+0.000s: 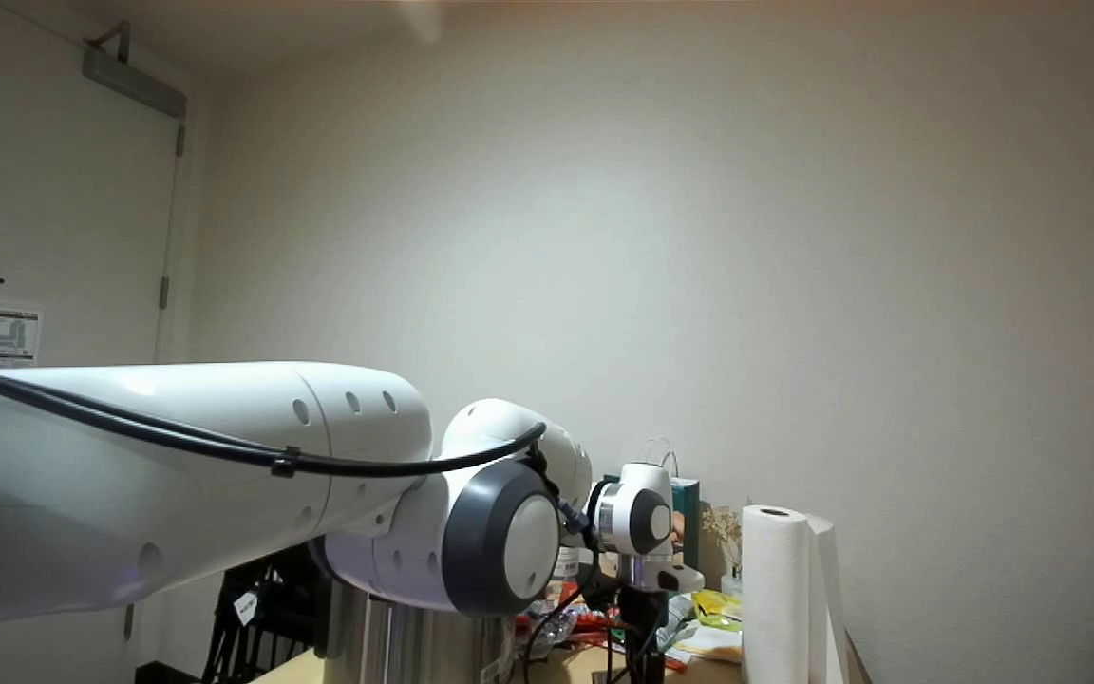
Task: Put the cable over the cooker.
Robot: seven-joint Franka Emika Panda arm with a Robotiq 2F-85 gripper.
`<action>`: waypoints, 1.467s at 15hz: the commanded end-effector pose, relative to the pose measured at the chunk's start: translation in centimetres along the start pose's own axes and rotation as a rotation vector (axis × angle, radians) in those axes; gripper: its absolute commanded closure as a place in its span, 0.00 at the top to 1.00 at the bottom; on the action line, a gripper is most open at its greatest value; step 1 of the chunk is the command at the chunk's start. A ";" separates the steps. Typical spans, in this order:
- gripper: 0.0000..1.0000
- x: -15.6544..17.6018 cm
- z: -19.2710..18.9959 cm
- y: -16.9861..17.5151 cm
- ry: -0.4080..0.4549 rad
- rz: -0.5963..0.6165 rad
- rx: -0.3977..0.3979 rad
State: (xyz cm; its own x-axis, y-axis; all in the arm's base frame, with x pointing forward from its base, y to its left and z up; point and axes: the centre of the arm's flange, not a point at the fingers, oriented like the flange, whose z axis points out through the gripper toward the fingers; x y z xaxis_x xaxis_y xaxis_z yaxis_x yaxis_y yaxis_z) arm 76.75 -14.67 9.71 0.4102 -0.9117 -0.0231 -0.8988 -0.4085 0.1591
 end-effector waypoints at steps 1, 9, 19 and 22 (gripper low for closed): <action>0.38 3.5 1.5 -3.7 -0.038 0.015 -0.005; 0.03 4.0 1.2 -3.6 -0.080 0.055 0.025; 0.02 1.5 -10.2 0.3 0.059 0.195 0.215; 0.02 0.5 -16.8 1.1 0.129 0.228 0.343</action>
State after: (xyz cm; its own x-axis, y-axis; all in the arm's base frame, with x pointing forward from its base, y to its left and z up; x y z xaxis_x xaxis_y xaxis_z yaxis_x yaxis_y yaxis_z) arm 80.14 -15.70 20.93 0.2434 -0.9675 0.0686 -0.9641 -0.2491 -0.0919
